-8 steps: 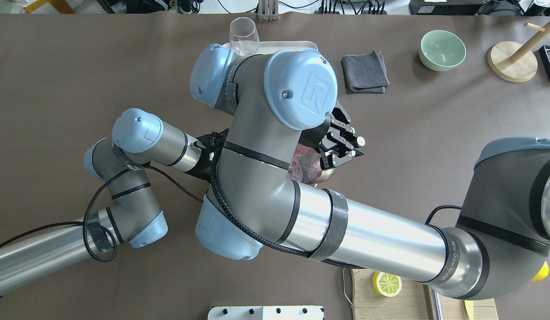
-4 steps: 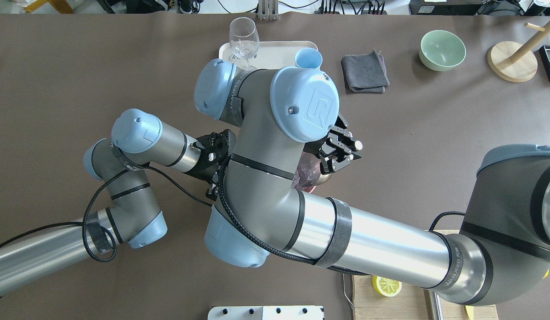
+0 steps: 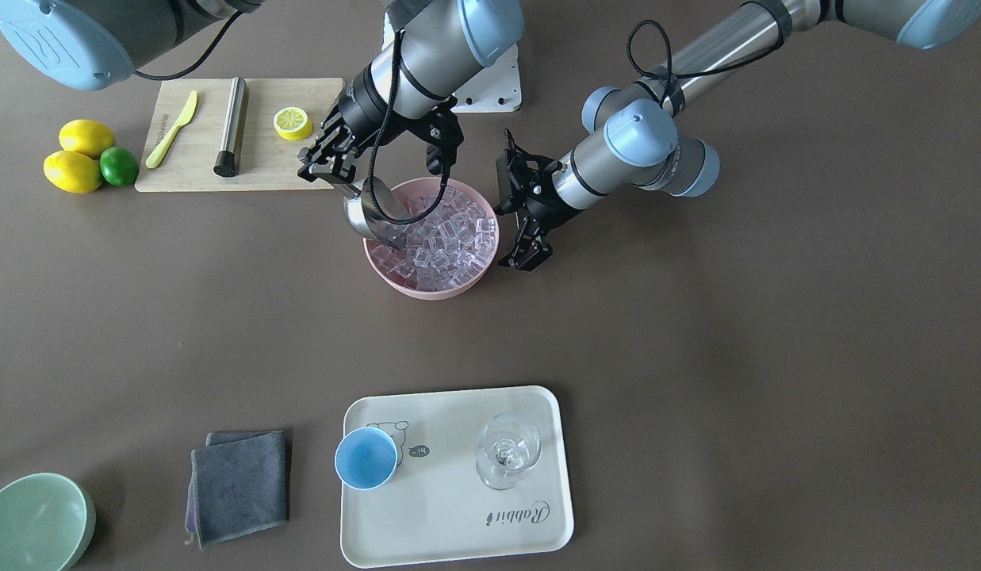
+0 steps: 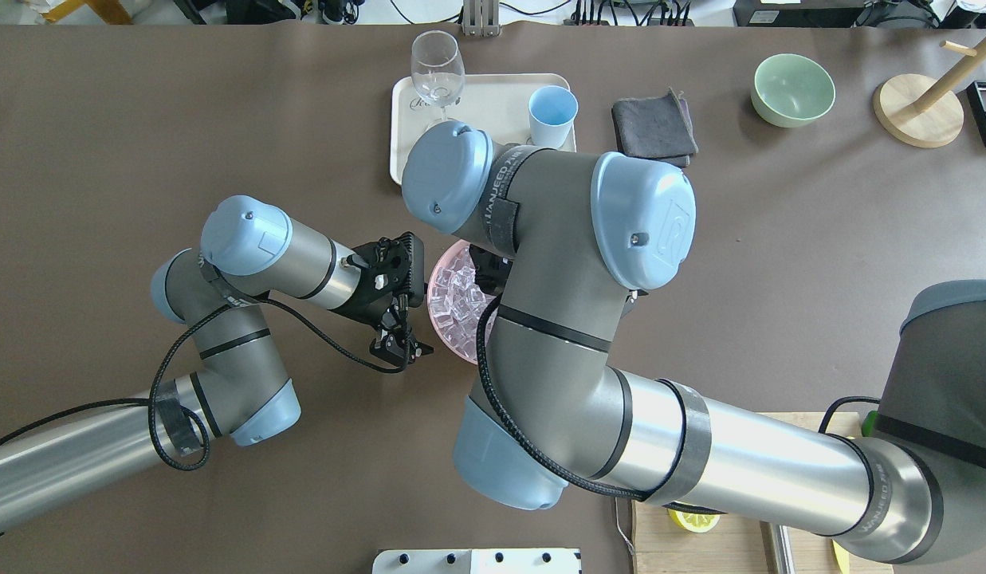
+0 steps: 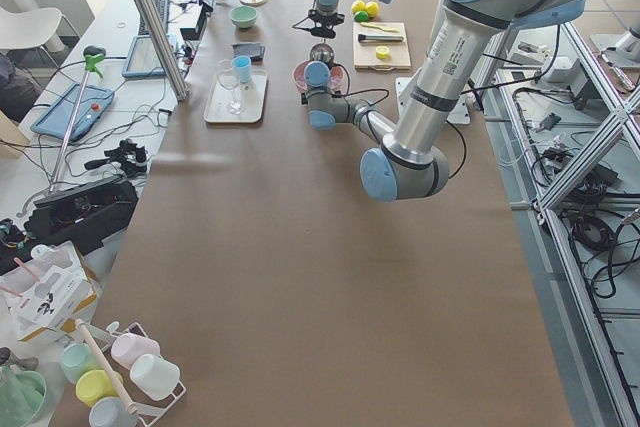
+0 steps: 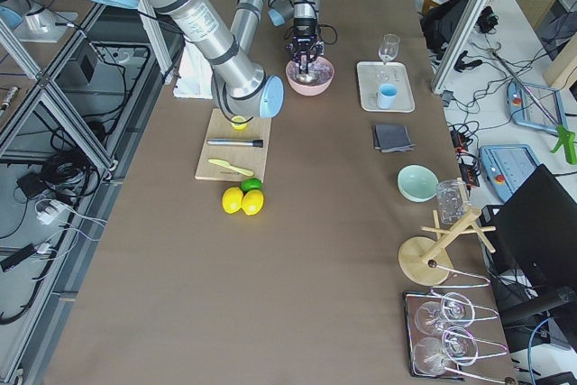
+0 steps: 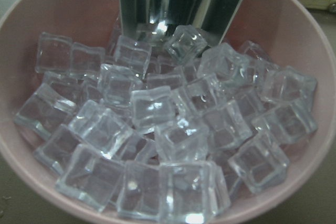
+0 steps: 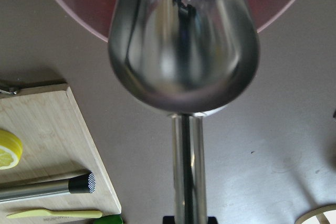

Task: Put ice in cup with scoop
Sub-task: 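Dip the scoop into the ice cubes with the right gripper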

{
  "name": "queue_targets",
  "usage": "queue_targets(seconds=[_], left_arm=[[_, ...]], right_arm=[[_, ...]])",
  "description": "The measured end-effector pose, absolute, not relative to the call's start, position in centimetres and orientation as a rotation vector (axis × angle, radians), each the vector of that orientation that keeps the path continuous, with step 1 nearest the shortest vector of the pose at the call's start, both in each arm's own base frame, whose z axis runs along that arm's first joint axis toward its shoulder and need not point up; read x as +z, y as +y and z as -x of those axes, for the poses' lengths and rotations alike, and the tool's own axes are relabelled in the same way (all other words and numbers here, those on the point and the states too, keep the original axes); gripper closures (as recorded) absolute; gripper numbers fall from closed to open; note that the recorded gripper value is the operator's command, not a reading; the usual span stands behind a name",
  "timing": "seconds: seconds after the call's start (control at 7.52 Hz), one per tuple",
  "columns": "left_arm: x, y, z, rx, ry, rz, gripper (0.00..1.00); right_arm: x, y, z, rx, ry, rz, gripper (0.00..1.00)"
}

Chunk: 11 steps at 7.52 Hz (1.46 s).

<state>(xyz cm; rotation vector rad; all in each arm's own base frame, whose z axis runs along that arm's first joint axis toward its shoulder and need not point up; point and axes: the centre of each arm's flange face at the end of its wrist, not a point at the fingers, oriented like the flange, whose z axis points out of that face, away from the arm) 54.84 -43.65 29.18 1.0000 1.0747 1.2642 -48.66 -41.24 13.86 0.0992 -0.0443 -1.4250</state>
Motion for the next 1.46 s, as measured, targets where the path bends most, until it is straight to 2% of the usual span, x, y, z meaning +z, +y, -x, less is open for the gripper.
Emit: queue_targets(seconds=[0.8, 1.46], left_arm=[[28.8, -43.6, -55.0, 1.262, 1.076, -1.001, 0.02], [28.6, -43.7, -55.1, 1.261, 1.075, -1.004, 0.02]], right_arm=[[18.3, -39.1, 46.2, -1.277, -0.224, -0.266, 1.0], [19.8, -38.5, 46.2, -1.25, -0.357, -0.379, 1.0]])
